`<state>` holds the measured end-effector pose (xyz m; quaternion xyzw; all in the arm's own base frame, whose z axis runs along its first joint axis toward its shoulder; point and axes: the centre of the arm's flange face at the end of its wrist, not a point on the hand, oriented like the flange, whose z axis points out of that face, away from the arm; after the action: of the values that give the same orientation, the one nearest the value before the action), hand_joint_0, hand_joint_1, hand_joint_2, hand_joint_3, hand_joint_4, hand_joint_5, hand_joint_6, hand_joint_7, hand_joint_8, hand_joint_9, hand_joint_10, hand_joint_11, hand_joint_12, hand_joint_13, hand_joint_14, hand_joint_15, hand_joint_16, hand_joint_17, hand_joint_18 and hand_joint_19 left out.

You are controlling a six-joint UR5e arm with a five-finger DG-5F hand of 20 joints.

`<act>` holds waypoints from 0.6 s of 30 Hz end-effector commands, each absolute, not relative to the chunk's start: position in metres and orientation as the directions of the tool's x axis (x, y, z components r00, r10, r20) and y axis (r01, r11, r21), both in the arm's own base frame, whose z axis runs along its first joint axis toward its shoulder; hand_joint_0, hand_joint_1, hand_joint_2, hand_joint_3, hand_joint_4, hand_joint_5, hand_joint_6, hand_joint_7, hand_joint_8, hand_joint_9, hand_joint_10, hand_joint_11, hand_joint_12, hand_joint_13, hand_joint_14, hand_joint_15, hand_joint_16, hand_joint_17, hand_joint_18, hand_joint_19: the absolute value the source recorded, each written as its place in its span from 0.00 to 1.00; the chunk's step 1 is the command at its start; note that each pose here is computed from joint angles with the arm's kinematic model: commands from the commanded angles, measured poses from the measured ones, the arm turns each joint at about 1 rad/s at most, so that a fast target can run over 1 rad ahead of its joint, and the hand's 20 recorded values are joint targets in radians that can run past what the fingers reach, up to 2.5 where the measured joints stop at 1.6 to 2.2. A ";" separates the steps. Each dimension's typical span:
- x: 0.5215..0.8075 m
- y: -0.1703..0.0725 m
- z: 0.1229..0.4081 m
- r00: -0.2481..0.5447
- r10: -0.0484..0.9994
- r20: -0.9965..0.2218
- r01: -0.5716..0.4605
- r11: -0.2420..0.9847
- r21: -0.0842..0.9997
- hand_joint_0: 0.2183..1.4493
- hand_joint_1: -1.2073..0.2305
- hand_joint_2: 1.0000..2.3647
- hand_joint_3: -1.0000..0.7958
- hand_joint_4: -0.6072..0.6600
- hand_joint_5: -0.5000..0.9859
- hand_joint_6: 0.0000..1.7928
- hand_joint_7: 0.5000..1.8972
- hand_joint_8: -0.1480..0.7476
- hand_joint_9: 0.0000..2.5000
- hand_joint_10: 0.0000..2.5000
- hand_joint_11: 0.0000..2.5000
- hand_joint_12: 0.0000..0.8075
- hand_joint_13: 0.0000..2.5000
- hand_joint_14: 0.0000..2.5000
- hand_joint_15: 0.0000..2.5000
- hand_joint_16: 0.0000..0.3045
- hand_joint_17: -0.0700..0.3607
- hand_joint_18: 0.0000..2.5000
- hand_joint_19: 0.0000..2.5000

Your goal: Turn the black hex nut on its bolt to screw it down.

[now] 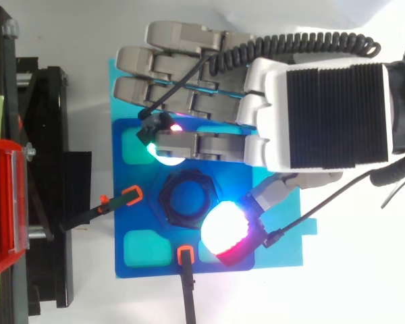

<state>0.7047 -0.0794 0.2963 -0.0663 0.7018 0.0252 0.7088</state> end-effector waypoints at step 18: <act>0.733 -0.051 0.304 0.062 -0.077 -0.995 -0.153 0.985 -0.085 0.15 0.76 0.00 0.28 0.65 0.22 0.28 0.39 0.44 0.10 0.00 0.00 0.43 0.06 0.00 0.00 0.20 0.48 0.00 0.00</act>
<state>0.7321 -0.0551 0.3031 -0.0819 0.6832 0.0250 0.7252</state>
